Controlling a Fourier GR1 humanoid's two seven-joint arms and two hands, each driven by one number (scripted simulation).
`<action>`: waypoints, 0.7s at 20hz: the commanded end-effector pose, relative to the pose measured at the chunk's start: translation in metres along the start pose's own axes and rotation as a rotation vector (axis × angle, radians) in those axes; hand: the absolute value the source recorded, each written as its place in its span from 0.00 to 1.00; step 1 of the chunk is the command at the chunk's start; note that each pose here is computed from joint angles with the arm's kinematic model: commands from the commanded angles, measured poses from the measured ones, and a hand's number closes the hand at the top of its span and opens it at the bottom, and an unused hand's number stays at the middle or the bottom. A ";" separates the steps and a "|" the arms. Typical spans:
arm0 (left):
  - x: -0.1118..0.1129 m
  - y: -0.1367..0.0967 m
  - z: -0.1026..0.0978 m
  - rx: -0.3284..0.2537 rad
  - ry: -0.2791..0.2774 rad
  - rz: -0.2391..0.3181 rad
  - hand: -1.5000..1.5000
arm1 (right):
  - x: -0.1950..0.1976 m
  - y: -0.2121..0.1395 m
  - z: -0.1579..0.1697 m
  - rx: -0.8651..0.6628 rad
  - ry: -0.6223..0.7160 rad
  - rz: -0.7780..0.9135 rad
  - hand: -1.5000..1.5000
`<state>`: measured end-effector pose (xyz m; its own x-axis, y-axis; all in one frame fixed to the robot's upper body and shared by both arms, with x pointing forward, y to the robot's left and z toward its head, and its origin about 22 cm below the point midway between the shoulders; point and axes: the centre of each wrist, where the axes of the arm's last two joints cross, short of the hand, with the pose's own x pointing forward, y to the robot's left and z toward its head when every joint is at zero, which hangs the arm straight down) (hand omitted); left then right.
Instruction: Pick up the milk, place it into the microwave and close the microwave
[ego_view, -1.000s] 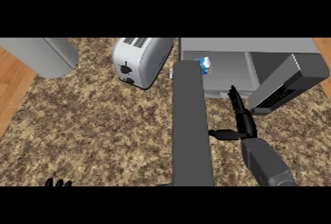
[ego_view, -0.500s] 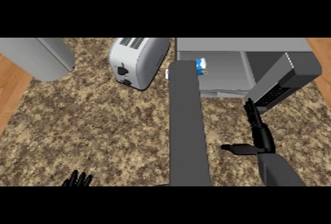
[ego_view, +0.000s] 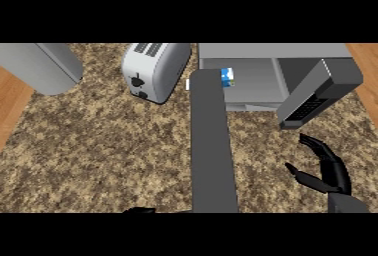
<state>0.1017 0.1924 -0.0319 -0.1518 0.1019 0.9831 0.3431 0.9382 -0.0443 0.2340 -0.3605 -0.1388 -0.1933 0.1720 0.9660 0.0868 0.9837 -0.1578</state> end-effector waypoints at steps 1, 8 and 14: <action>-0.010 -0.008 -0.035 -0.069 -0.009 -0.080 1.00 | -0.001 -0.027 0.028 -0.020 -0.059 -0.061 0.00; -0.019 -0.028 -0.062 -0.044 0.032 -0.074 1.00 | 0.018 -0.082 0.035 -0.085 -0.060 -0.089 0.00; -0.048 -0.028 -0.110 -0.101 0.028 -0.162 1.00 | 0.030 -0.119 0.042 -0.100 -0.056 -0.084 0.00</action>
<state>0.1748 0.1343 -0.0491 -0.1822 -0.0083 0.9832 0.3892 0.9177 0.0799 0.1885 -0.4465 -0.1108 -0.1567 0.1779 0.9715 0.2247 0.9643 -0.1403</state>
